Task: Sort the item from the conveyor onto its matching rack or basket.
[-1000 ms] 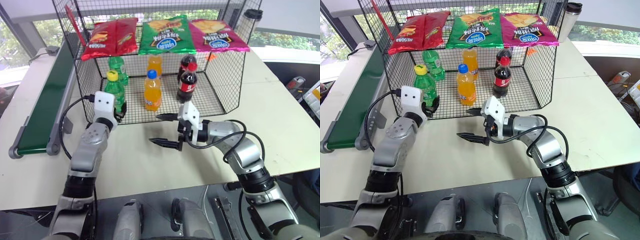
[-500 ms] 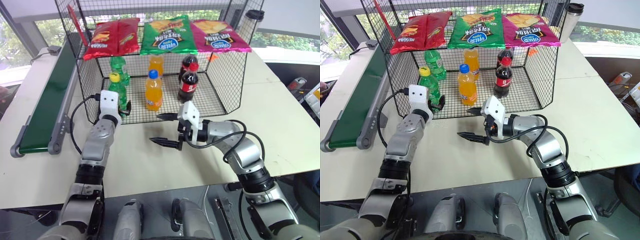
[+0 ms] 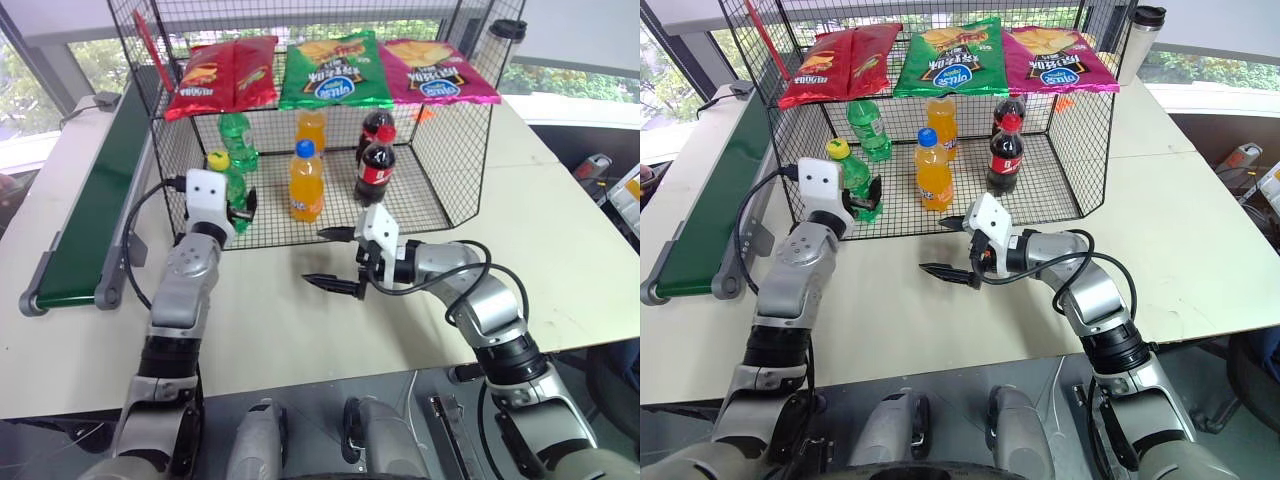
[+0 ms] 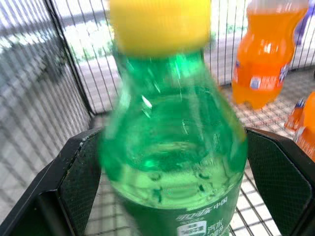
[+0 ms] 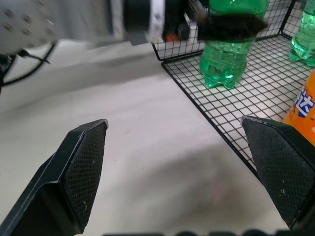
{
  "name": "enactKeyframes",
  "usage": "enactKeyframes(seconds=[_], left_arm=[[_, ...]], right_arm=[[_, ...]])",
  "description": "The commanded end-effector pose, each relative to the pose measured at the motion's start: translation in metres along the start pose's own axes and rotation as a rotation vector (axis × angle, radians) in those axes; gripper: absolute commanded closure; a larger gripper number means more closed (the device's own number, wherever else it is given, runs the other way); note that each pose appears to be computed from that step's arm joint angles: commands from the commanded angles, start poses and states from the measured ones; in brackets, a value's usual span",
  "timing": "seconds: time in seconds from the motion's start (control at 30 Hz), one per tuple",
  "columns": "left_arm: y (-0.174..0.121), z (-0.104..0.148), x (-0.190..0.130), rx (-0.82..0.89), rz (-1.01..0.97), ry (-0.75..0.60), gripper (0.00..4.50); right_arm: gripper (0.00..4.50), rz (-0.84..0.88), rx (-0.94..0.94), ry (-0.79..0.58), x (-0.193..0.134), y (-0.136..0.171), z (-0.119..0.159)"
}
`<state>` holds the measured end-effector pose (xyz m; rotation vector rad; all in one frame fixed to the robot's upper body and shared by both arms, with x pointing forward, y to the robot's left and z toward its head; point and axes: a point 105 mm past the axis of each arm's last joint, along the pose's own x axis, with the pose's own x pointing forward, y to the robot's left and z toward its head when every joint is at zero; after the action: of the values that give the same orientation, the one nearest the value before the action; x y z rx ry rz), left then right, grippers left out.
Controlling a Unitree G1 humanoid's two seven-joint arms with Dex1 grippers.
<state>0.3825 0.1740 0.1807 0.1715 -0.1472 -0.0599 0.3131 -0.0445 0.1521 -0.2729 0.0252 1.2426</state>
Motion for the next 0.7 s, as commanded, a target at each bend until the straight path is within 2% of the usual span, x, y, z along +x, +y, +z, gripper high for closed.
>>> enactKeyframes(seconds=[0.03, 0.23, 0.53, 0.7], left_arm=[[0.012, 0.022, -0.014, 0.020, 0.035, -0.056, 0.05], [0.009, 0.023, -0.046, 0.000, 0.001, -0.029, 0.05], [-0.001, -0.016, -0.098, -0.041, -0.033, 0.147, 0.05], [-0.002, -0.023, -0.111, -0.063, -0.038, 0.187, 0.05]], right_arm=[[0.00, -0.020, -0.050, -0.004, 0.001, -0.003, 0.005], [0.00, -0.045, -0.058, 0.014, 0.002, -0.007, 0.001], [0.00, -0.067, -0.046, 0.025, 0.002, -0.012, -0.005], [0.00, -0.090, -0.046, 0.041, 0.002, -0.015, -0.012]])
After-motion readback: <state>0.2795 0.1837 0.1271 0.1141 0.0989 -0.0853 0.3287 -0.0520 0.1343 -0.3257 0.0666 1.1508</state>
